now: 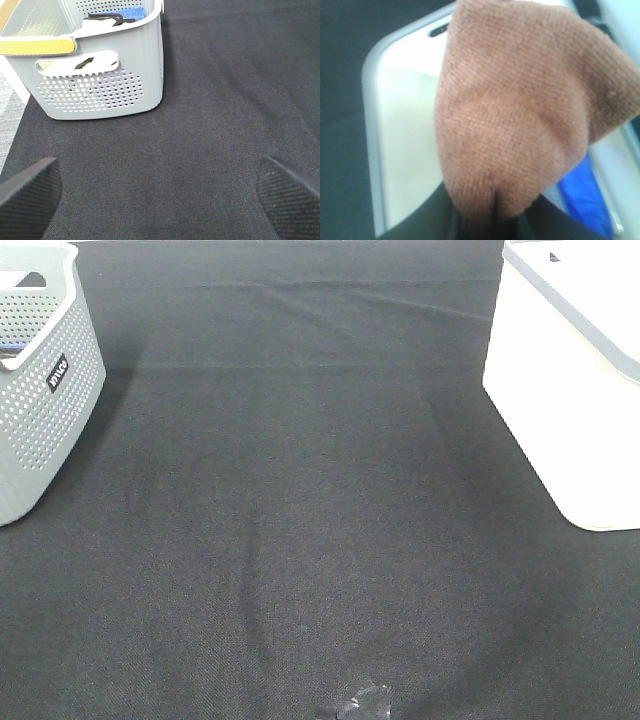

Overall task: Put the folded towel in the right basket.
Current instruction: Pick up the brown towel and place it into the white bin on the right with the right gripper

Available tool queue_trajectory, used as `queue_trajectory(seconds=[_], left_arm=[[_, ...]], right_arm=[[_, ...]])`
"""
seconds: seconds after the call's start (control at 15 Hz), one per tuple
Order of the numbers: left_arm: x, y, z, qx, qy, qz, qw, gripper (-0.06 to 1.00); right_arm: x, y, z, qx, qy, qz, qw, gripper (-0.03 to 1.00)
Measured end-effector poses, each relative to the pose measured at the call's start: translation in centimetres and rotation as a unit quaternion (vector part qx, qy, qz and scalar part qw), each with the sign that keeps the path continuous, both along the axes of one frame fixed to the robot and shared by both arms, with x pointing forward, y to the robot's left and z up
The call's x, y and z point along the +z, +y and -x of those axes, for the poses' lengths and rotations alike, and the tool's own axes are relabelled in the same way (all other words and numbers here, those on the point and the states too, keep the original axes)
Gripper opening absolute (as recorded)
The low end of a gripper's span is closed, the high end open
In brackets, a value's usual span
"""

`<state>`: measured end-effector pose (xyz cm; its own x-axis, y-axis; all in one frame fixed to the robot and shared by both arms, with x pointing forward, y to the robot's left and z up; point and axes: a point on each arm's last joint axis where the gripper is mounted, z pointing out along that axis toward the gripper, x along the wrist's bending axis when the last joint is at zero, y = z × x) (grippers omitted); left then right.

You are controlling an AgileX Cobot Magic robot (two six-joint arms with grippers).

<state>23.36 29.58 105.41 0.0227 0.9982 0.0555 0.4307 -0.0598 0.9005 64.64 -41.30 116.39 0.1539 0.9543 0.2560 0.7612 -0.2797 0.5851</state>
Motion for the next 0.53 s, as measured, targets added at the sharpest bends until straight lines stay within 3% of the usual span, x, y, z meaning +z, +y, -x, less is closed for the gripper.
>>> queue_trajectory(seconds=[0.2, 0.27, 0.4, 0.47, 0.53], left_arm=[[0.0, 0.0, 0.0, 0.0, 0.0, 0.0, 1.0, 0.99], [0.0, 0.0, 0.0, 0.0, 0.0, 0.0, 1.0, 0.99], [0.0, 0.0, 0.0, 0.0, 0.0, 0.0, 1.0, 0.99], [0.0, 0.0, 0.0, 0.0, 0.0, 0.0, 1.0, 0.99], [0.0, 0.0, 0.0, 0.0, 0.0, 0.0, 1.0, 0.99]], right_arm=[[-3.3, 1.9, -2.3, 0.03, 0.045, 0.012, 0.998, 0.22], [-4.4, 3.1, -3.0, 0.04, 0.065, 0.035, 0.996, 0.31], [-6.1, 4.8, -4.0, 0.031, 0.102, 0.097, 0.99, 0.72], [-6.5, 5.9, -4.3, 0.031, 0.109, 0.114, 0.987, 0.86], [-6.5, 7.0, -4.4, 0.042, 0.11, 0.133, 0.984, 0.92]])
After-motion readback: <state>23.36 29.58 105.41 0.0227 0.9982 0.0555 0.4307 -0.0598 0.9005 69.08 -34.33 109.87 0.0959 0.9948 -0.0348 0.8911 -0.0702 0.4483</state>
